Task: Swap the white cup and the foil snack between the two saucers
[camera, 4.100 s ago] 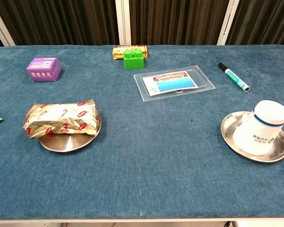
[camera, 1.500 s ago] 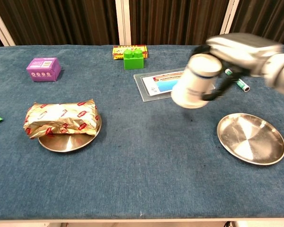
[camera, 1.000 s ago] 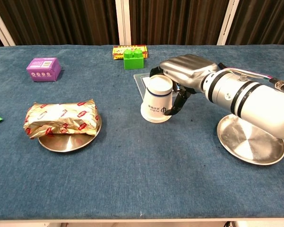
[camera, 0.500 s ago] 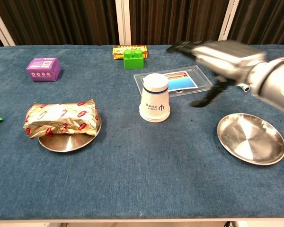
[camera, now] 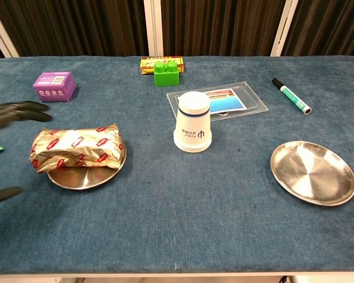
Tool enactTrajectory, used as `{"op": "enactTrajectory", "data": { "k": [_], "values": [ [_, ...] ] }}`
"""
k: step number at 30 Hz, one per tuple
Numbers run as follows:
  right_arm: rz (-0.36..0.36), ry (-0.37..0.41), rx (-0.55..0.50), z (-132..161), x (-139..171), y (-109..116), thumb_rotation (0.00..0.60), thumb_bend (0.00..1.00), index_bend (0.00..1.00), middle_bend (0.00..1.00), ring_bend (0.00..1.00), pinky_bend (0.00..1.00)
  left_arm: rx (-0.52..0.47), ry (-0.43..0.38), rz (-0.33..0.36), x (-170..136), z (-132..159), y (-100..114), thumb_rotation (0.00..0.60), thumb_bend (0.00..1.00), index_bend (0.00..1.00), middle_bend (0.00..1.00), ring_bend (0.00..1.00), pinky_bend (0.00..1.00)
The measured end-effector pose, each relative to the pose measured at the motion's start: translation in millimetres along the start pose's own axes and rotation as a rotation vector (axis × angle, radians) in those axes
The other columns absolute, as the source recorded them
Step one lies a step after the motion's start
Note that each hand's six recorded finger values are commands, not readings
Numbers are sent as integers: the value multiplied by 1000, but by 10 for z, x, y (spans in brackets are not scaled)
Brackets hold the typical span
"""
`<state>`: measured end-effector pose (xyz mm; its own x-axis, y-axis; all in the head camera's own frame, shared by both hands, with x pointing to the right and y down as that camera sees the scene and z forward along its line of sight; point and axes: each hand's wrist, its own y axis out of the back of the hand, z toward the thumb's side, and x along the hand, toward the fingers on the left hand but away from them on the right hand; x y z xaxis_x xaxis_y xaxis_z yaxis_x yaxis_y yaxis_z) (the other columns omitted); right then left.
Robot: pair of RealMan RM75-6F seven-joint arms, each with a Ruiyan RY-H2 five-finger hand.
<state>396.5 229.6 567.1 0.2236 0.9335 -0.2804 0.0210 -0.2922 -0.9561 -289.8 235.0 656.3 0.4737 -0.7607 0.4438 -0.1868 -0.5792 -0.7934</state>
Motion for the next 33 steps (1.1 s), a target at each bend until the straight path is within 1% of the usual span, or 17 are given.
{"op": "enactTrajectory", "data": {
  "k": [4, 7, 11, 14, 16, 18, 19, 20, 22, 24, 27, 31, 33],
  "values": [
    [14, 4, -13, -95, 99, 65, 600, 307, 0, 0, 0, 0, 16, 10, 22, 410, 223, -87, 600, 188, 129, 68, 26, 100],
    [40, -7, -25, -169, 115, 86, 600, 307, 0, 0, 0, 0, 28, 35, 31, 645, 318, -148, 600, 187, 129, 80, 49, 109],
    [65, -12, -31, -207, 110, 93, 600, 306, 0, 0, 0, 0, 64, 80, 28, 811, 311, -227, 600, 186, 146, 108, 85, 171],
    [69, -6, -33, -197, 101, 104, 600, 306, 0, 0, 0, 0, 99, 119, 21, 871, 248, -270, 600, 186, 196, 169, 156, 250],
    [68, -6, -32, -199, 103, 111, 600, 307, 0, 0, 0, 0, 114, 147, 18, 895, 205, -284, 600, 195, 261, 248, 240, 331],
    [69, -8, -34, -203, 105, 114, 600, 307, 0, 0, 0, 0, 125, 165, 25, 905, 181, -276, 600, 231, 380, 361, 347, 425],
    [70, -9, -34, -205, 105, 114, 600, 306, 0, 0, 0, 0, 130, 171, 35, 907, 175, -262, 600, 270, 460, 429, 410, 463],
    [72, -10, -34, -205, 103, 110, 600, 306, 0, 0, 0, 0, 134, 174, 44, 906, 175, -250, 600, 299, 503, 461, 443, 477],
    [78, -10, -35, -202, 102, 100, 600, 306, 0, 0, 0, 0, 134, 179, 66, 902, 182, -223, 600, 394, 607, 534, 511, 500],
    [85, -9, -34, -194, 100, 85, 600, 306, 0, 0, 0, 0, 135, 179, 87, 900, 197, -198, 600, 435, 645, 564, 524, 502],
    [88, -9, -30, -184, 99, 77, 600, 306, 0, 0, 0, 0, 129, 162, 128, 909, 253, -133, 600, 436, 649, 574, 524, 501],
    [87, -16, -28, -182, 99, 71, 600, 307, 0, 0, 0, 0, 100, 100, 181, 925, 447, -17, 600, 426, 650, 579, 523, 501],
    [86, -19, -26, -183, 90, 67, 600, 306, 0, 0, 0, 0, 80, 69, 184, 938, 570, 1, 600, 418, 651, 579, 514, 498]
  ]
}}
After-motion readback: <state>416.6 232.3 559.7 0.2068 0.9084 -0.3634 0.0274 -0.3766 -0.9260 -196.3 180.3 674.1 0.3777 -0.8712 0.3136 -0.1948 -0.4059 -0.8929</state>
